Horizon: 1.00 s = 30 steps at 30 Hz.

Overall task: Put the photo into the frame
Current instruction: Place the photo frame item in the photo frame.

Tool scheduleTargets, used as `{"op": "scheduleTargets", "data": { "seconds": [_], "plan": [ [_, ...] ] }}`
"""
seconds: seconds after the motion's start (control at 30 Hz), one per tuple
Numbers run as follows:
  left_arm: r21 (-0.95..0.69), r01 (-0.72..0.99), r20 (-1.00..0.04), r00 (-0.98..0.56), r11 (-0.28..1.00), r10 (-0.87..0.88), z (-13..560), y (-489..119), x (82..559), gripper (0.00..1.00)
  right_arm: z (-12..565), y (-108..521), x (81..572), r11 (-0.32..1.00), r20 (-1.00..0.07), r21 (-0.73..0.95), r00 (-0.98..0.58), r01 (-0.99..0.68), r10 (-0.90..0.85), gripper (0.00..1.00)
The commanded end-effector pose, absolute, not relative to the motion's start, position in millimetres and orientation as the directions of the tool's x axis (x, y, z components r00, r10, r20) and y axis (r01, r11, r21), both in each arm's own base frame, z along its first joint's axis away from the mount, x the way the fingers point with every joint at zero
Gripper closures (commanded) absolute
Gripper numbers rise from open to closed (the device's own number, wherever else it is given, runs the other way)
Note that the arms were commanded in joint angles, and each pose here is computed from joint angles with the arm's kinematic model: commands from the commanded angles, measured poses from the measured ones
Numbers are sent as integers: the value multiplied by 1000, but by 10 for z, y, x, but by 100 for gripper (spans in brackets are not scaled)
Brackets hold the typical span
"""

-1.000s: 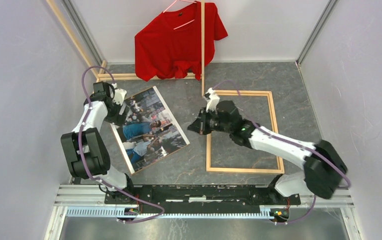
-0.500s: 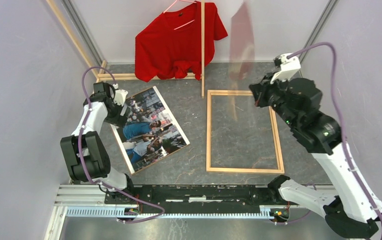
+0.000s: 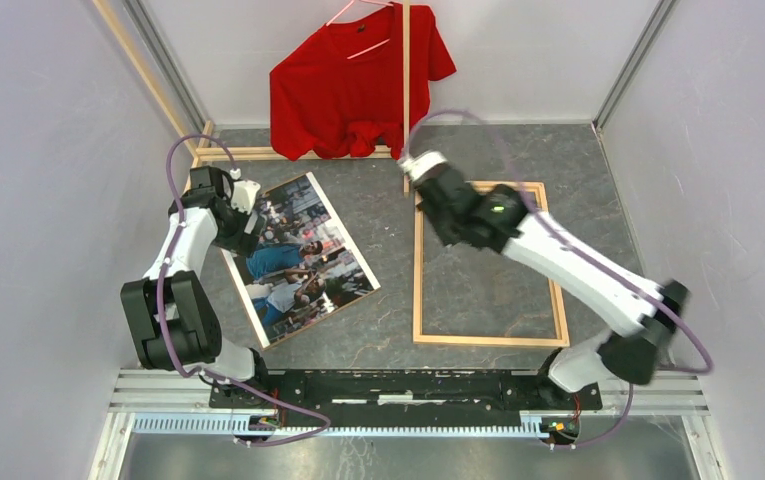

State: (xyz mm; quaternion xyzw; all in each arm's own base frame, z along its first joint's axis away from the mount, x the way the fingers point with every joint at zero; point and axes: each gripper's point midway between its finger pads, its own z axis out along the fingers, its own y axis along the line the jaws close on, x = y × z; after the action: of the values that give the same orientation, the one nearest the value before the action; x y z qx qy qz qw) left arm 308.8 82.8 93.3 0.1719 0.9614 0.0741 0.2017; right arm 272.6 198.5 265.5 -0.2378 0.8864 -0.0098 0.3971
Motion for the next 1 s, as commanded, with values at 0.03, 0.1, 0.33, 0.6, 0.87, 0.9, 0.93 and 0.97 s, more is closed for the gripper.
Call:
{"op": "scheduleTargets", "data": {
  "seconds": [0.03, 0.1, 0.33, 0.6, 0.87, 0.9, 0.93, 0.97],
  "plan": [
    [202, 289, -394, -851, 936, 348, 1022, 768, 3072, 0, 2418, 2477, 2632, 792, -585, -349, -544, -501, -602, 100],
    [205, 289, -395, -850, 935, 349, 1029, 775, 3072, 0, 2239, 2704, 2602, 758, -545, -362, -537, -542, -644, 100],
    [204, 299, -391, -848, 932, 358, 1015, 761, 3077, 0, 1584, 3173, 2494, 767, -521, -268, -582, -584, -625, 100],
    [199, 329, -392, -837, 923, 383, 985, 646, 3071, 0, 1189, 3150, 2269, 836, -568, -117, -655, -536, -499, 65],
    [196, 354, -377, -834, 914, 404, 916, 511, 3072, 0, 1268, 3326, 2149, 818, -627, 61, -660, -572, -415, 22],
    [194, 361, -376, -832, 912, 409, 899, 472, 3063, 0, 1323, 3330, 2171, 810, -633, 73, -655, -581, -413, 18],
    [191, 371, -372, -829, 909, 417, 878, 418, 3048, 0, 1380, 3316, 2216, 807, -641, 86, -653, -584, -404, 14],
    [188, 384, -366, -826, 904, 427, 854, 353, 3026, 0, 1461, 3272, 2291, 808, -655, 105, -652, -580, -382, 11]
  ]
}}
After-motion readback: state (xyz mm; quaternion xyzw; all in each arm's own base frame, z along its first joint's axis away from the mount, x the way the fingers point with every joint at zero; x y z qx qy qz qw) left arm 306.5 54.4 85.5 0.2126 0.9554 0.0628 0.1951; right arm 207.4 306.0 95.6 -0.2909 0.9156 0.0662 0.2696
